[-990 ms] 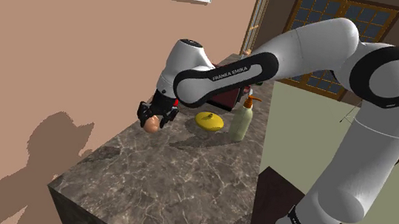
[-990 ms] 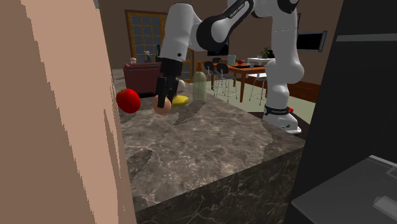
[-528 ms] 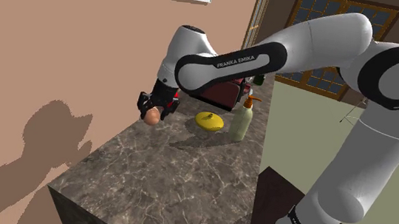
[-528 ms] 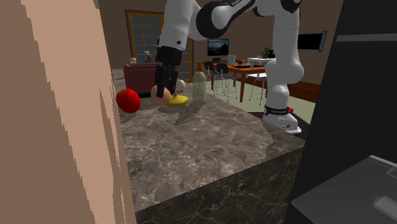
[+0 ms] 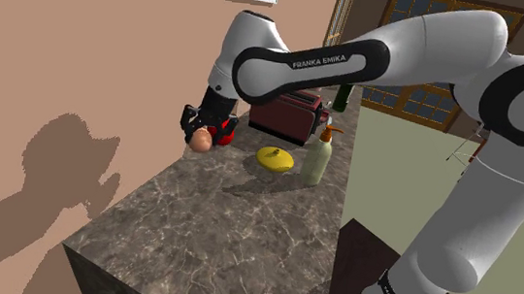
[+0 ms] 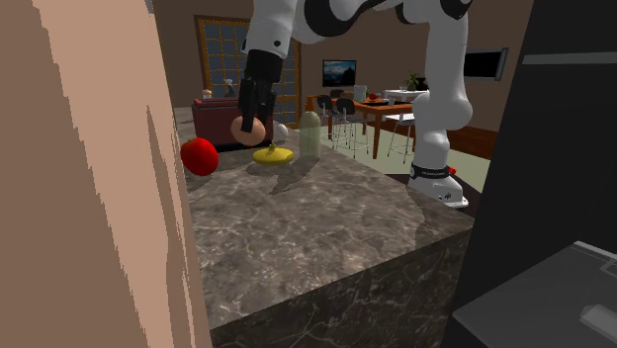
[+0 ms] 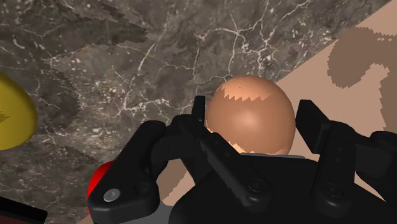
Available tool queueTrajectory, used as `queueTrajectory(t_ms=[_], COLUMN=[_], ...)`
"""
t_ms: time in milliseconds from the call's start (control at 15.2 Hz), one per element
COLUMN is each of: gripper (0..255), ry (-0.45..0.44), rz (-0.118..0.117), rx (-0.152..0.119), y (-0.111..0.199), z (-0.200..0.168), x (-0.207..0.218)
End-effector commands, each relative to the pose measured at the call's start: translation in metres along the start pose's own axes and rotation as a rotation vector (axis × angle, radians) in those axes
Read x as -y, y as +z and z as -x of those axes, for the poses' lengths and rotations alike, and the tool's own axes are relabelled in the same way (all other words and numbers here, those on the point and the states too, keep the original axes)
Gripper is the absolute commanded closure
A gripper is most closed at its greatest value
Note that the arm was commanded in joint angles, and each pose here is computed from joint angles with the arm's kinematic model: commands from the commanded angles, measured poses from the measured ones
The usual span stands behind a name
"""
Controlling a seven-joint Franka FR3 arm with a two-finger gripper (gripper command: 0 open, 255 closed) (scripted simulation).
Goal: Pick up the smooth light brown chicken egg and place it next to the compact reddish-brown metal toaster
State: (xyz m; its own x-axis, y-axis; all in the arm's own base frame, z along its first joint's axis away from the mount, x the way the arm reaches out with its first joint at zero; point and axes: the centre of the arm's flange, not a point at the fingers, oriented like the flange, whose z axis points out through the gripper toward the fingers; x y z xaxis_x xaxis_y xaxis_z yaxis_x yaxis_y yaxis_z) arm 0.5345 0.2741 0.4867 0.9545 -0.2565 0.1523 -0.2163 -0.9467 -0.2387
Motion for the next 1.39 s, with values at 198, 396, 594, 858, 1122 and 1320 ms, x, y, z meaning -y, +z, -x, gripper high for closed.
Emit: queueTrajectory(t_ms=[198, 396, 594, 858, 1122, 1320], gripper=[255, 255, 255, 255, 255, 255], ry=[0.0, 0.0, 0.0, 0.0, 0.0, 0.0], rz=[0.0, 0.0, 0.0, 0.0, 0.0, 0.0], rx=[0.0, 0.0, 0.0, 0.0, 0.0, 0.0], y=[-0.025, -0.04, -0.055, -0.076, -0.096, -0.109], z=[-0.004, -0.007, -0.009, -0.012, -0.016, -0.018], x=[0.006, 0.01, 0.014, 0.019, 0.024, 0.027])
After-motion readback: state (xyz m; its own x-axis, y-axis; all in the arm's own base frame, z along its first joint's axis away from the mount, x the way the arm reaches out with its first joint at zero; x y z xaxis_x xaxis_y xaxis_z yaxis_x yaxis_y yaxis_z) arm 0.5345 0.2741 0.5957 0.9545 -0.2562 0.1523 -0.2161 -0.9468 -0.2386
